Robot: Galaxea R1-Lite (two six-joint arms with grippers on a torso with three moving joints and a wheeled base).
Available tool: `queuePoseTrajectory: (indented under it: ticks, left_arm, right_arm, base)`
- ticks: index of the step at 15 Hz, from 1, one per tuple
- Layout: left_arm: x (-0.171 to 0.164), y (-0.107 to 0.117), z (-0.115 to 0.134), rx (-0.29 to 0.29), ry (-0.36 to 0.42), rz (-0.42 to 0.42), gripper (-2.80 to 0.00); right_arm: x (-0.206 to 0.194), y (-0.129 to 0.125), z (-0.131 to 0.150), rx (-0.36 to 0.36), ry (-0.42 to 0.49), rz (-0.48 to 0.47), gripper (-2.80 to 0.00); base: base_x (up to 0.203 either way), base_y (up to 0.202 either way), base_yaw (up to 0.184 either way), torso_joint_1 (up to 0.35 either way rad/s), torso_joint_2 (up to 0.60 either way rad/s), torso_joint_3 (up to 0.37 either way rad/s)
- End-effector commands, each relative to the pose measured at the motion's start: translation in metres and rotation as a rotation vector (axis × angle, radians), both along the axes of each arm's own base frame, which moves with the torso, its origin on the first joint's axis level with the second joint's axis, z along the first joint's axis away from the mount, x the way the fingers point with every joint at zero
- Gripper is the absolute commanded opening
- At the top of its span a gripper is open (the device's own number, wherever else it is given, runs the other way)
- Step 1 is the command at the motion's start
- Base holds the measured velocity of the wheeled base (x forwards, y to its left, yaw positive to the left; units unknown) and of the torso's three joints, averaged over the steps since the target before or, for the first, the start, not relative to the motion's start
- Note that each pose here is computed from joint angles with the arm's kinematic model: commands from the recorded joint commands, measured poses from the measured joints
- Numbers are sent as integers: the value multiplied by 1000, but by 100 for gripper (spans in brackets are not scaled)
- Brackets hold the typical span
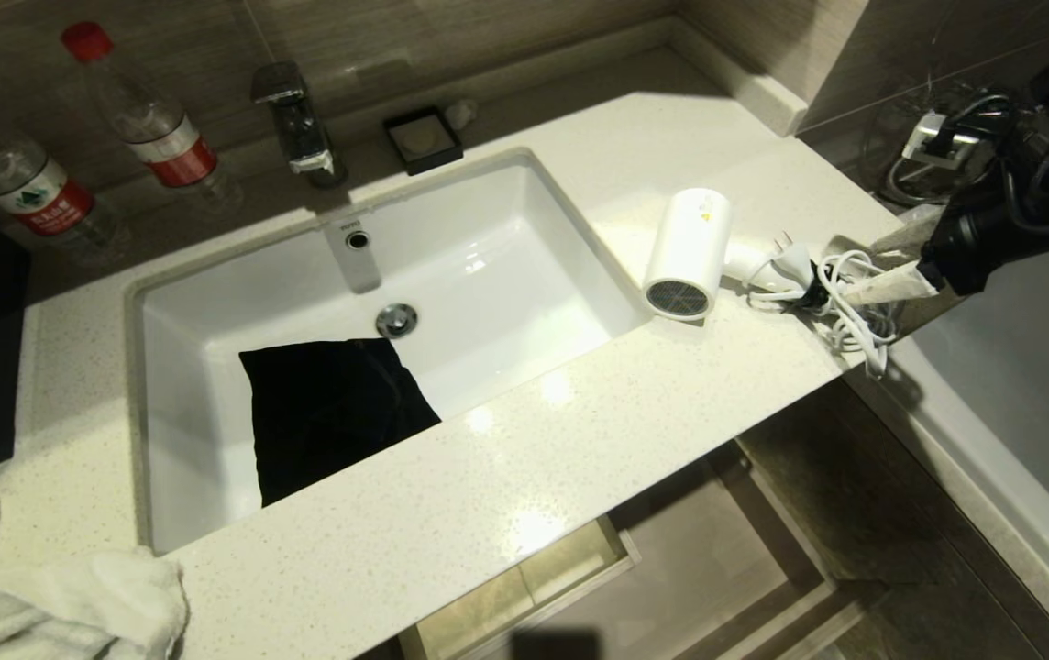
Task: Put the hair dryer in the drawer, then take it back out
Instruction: Pick up the hairdryer
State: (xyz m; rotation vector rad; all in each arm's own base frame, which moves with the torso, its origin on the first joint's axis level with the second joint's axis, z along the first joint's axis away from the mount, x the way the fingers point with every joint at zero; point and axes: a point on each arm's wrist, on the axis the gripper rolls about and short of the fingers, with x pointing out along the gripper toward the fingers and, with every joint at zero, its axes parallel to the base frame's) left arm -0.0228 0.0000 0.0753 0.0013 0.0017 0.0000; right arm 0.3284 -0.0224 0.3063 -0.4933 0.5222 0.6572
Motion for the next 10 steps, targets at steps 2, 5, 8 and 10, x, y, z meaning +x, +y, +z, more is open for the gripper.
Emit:
queuePoseTrajectory:
  ticks: [2,5,8,10]
  left_arm:
    - [0,0,0,0,-1,0,-280]
    - [0,0,0,0,1,0,-280]
    - [0,0,0,0,-1,0,-280]
    - [0,0,0,0,0,0,-280]
  right_arm:
    - [-19,2,19,-14,-59,5,0]
    - [-30,9,24,-98,-67,10,0]
    - [-34,13,26,-276,-97,-13,0]
    - [-34,21,24,-370,-85,-33,0]
  base:
    - [0,0,0,0,0,0]
    - [0,0,0,0,0,0]
    - [0,0,0,0,0,0]
    - [0,0,0,0,0,0]
